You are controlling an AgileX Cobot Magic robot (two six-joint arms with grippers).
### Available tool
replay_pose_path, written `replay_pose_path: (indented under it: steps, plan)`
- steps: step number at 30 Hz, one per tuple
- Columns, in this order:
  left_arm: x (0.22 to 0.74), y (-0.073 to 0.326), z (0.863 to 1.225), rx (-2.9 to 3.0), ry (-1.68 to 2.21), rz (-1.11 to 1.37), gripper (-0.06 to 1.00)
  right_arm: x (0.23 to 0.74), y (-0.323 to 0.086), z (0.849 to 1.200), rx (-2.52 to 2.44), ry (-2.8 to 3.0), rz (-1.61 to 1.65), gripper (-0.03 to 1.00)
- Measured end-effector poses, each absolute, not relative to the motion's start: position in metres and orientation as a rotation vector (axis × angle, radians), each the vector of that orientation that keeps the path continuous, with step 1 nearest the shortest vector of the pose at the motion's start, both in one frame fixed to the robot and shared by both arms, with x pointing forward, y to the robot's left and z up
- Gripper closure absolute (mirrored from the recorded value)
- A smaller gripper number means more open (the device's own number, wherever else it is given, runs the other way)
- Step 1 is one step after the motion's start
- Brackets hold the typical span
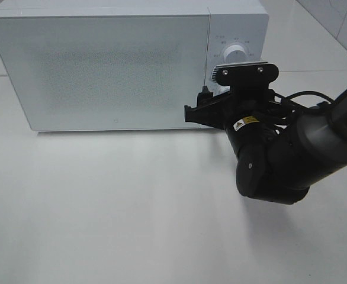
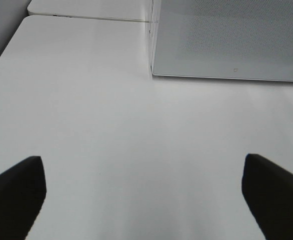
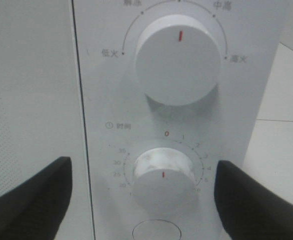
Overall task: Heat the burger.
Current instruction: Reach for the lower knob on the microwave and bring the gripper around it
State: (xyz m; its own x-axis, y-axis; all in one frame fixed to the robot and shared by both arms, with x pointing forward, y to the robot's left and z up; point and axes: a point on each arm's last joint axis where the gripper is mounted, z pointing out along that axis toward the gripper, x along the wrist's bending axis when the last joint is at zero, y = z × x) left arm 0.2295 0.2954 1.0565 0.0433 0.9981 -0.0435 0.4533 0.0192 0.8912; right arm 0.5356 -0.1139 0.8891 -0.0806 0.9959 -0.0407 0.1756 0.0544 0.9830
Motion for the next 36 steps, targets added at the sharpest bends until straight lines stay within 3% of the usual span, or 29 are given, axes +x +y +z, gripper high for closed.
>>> replay_pose_path:
  steps: [36]
  plan:
    - [0.229, 0.295, 1.057, 1.543, 1.518, 0.886, -0.04, 0.556, -0.122, 0.881, 1.286, 1.413, 1.115, 0.3]
